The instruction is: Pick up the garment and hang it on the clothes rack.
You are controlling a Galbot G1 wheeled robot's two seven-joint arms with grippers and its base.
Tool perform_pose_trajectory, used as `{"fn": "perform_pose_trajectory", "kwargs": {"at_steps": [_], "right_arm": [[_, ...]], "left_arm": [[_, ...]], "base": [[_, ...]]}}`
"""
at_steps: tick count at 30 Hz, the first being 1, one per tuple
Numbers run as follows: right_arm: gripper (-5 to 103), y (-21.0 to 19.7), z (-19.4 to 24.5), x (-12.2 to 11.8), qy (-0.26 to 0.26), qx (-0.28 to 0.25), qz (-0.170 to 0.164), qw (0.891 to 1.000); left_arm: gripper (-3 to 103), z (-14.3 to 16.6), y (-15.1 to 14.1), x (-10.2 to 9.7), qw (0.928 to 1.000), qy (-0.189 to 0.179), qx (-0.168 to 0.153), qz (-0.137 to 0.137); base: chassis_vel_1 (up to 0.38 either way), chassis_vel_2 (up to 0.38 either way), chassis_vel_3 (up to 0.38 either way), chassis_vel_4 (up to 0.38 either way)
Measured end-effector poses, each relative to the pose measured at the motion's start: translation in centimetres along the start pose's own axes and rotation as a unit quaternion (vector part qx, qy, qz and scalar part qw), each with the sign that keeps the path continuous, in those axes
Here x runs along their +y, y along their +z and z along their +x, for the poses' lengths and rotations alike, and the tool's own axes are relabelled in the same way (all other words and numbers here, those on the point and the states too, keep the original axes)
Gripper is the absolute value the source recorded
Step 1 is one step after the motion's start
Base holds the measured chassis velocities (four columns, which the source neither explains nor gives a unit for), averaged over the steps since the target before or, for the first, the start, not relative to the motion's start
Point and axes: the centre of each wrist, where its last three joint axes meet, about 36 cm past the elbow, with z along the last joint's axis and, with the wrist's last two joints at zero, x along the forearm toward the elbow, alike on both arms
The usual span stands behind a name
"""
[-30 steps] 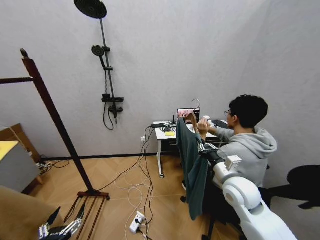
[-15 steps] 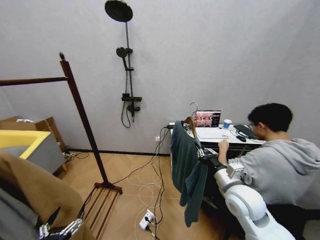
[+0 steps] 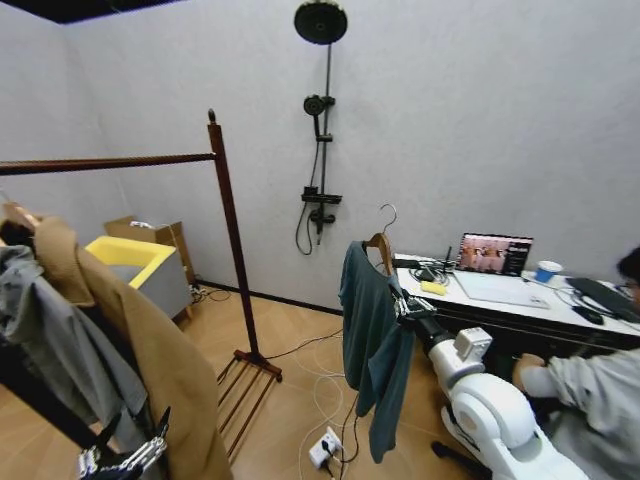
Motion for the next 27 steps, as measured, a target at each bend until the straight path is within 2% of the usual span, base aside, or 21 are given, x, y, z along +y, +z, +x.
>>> {"fn": "perform_pose_trajectory", "kwargs": {"at_steps": [27], "right_arm": [[10, -1.0, 1.3, 0.7, -0.010, -0.009, 0.005, 1.000]], "left_arm": [[100, 0.0, 0.0, 0.0, 1.0000, 0.000, 0.000, 0.000]], "base": [[0.061, 0.197, 0.198, 0.056]]}}
